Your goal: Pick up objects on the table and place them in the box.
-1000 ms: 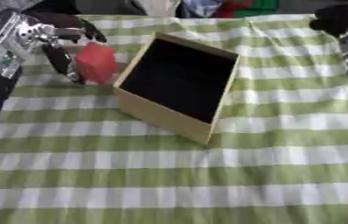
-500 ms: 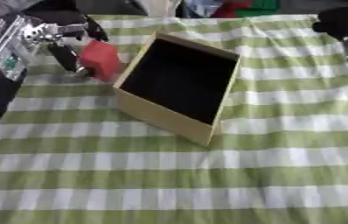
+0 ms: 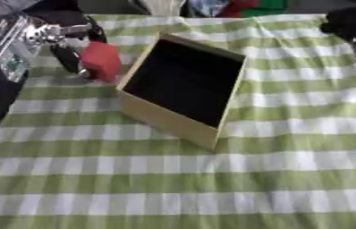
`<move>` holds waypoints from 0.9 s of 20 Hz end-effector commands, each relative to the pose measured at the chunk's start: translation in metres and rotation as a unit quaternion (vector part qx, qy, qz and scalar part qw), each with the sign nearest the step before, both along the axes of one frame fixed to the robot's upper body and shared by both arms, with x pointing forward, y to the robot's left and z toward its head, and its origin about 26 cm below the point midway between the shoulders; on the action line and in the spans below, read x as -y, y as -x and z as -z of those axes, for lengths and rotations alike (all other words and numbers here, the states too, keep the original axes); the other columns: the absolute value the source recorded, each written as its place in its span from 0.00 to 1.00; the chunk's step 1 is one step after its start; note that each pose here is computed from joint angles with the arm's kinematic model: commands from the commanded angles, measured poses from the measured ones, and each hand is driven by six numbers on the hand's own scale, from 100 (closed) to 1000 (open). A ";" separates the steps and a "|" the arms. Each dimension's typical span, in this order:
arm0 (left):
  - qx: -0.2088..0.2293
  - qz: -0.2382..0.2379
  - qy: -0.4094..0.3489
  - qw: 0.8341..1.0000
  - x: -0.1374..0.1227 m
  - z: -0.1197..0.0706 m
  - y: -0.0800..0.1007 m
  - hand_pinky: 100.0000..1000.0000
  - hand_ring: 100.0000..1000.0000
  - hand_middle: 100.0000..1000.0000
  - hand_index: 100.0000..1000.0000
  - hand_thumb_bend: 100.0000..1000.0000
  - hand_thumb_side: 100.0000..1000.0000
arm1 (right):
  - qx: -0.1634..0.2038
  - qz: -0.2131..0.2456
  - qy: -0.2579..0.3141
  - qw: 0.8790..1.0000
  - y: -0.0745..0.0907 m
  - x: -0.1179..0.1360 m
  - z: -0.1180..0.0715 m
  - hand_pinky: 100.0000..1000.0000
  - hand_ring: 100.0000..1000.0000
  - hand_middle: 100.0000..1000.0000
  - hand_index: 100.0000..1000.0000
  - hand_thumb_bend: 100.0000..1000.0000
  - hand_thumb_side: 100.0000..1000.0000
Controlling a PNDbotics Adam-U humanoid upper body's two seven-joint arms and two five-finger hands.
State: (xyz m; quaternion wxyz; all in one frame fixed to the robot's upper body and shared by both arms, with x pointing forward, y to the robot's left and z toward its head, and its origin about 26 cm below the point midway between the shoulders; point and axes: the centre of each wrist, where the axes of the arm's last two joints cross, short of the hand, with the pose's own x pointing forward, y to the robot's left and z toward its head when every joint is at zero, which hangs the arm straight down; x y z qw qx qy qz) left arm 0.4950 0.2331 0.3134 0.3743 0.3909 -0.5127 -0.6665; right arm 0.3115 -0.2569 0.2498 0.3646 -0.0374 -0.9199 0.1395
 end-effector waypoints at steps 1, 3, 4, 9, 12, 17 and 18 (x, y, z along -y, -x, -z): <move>-0.004 -0.004 -0.008 1.000 -0.001 -0.002 0.000 0.72 0.72 0.52 0.70 0.53 0.00 | 0.018 -0.001 0.000 1.000 0.004 0.001 -0.008 0.92 0.74 0.66 0.88 0.00 0.53; -0.002 -0.005 -0.002 1.000 -0.001 -0.001 -0.001 0.72 0.70 0.48 0.67 0.51 0.00 | 0.018 -0.001 0.000 1.000 0.004 0.001 -0.008 0.92 0.74 0.66 0.88 0.00 0.54; 0.001 -0.006 0.002 1.000 -0.001 -0.001 0.000 0.72 0.68 0.46 0.65 0.50 0.00 | 0.017 -0.001 0.000 1.000 0.004 0.001 -0.008 0.92 0.74 0.66 0.88 0.00 0.54; 0.014 -0.001 0.026 1.000 -0.001 -0.005 0.001 0.73 0.63 0.40 0.58 0.36 0.00 | 0.014 0.000 0.000 1.000 0.004 0.002 -0.007 0.92 0.74 0.66 0.88 0.00 0.54; 0.020 0.008 0.033 0.999 0.000 -0.014 0.005 0.72 0.62 0.41 0.58 0.25 0.00 | 0.012 0.002 0.000 1.000 0.004 0.003 -0.005 0.92 0.74 0.66 0.88 0.00 0.54; 0.038 0.019 0.053 0.998 0.004 -0.030 0.013 0.69 0.61 0.40 0.57 0.13 0.00 | 0.008 0.003 -0.001 1.000 0.004 0.003 -0.004 0.92 0.74 0.66 0.88 0.00 0.54; 0.041 0.021 0.056 0.997 0.005 -0.032 0.014 0.68 0.60 0.40 0.58 0.12 0.00 | 0.008 0.003 -0.001 1.000 0.004 0.003 -0.004 0.92 0.74 0.66 0.88 0.00 0.54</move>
